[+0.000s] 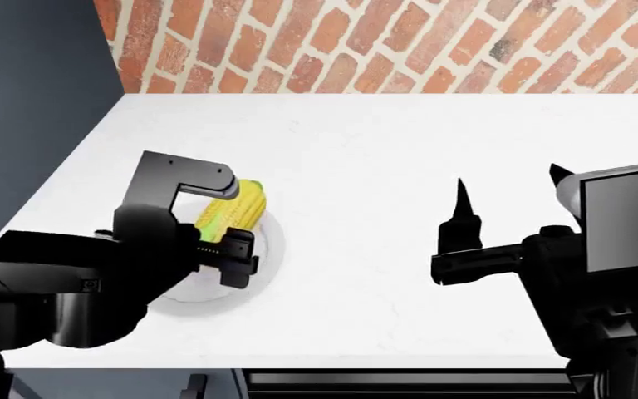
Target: Place the corn on the rack of the oven.
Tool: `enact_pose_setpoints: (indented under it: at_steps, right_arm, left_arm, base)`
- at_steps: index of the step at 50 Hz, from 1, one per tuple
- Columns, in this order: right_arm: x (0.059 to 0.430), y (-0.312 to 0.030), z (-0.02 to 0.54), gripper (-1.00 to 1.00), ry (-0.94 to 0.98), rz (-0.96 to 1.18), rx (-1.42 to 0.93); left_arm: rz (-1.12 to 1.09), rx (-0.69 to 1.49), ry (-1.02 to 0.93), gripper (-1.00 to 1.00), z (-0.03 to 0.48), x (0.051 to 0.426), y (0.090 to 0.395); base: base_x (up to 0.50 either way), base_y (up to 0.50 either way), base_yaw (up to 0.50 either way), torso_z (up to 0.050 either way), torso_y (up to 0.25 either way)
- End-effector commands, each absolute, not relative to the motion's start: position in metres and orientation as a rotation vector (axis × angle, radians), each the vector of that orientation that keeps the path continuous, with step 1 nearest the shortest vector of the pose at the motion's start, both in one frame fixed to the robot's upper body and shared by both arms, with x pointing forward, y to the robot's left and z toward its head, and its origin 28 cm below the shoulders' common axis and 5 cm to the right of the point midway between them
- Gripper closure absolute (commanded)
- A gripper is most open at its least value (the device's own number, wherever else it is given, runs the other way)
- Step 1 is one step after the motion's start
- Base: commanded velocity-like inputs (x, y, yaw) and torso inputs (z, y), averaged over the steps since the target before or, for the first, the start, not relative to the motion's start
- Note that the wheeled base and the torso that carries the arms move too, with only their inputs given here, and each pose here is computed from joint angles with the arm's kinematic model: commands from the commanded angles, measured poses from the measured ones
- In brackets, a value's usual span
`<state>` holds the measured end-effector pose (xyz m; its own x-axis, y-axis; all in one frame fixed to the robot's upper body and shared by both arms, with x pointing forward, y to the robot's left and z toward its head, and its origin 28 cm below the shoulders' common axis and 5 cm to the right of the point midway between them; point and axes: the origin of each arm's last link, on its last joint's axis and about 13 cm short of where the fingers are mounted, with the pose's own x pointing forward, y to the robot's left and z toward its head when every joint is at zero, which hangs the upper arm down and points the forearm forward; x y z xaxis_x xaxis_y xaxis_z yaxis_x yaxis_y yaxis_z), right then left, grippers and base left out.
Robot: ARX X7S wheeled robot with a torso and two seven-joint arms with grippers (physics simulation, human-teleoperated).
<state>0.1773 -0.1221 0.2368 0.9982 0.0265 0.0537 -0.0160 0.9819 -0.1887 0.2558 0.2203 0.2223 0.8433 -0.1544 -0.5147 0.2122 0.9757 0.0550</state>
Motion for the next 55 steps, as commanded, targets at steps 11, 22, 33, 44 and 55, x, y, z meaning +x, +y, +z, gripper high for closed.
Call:
enact_pose_setpoints:
  at_steps: [11,22,33,44,55]
  right_arm:
    - [0.172,-0.120,0.243,-1.00,-0.076,0.015,-0.202]
    - [0.171,-0.120,0.248,-1.00,-0.097,0.000,-0.207]
    - [0.168,-0.118,0.251,-1.00,-0.101,-0.001,-0.212]
    - [0.166,-0.117,0.252,-1.00,-0.104,-0.001,-0.210]
    - [0.162,-0.119,0.252,-1.00,-0.108,-0.007,-0.212]
  left_arm:
    - [-0.244,0.030,0.336,1.00,0.256,0.235,0.224]
    - [-0.258,-0.015,0.321,1.00,0.256,0.225,0.225]
    - [-0.267,-0.031,0.310,1.00,0.257,0.219,0.228]
    - [-0.266,-0.029,0.302,1.00,0.257,0.217,0.228]
    - [-0.275,-0.020,0.298,1.00,0.258,0.215,0.226]
  base:
    - [0.00,0.00,0.00,0.000,0.001]
    - [0.00,0.00,0.00,0.000,0.001]
    - [0.00,0.00,0.00,0.000,0.000]
    - [-0.18,0.00,0.00,0.000,0.001]
    - [-0.29,0.00,0.00,0.000,0.000]
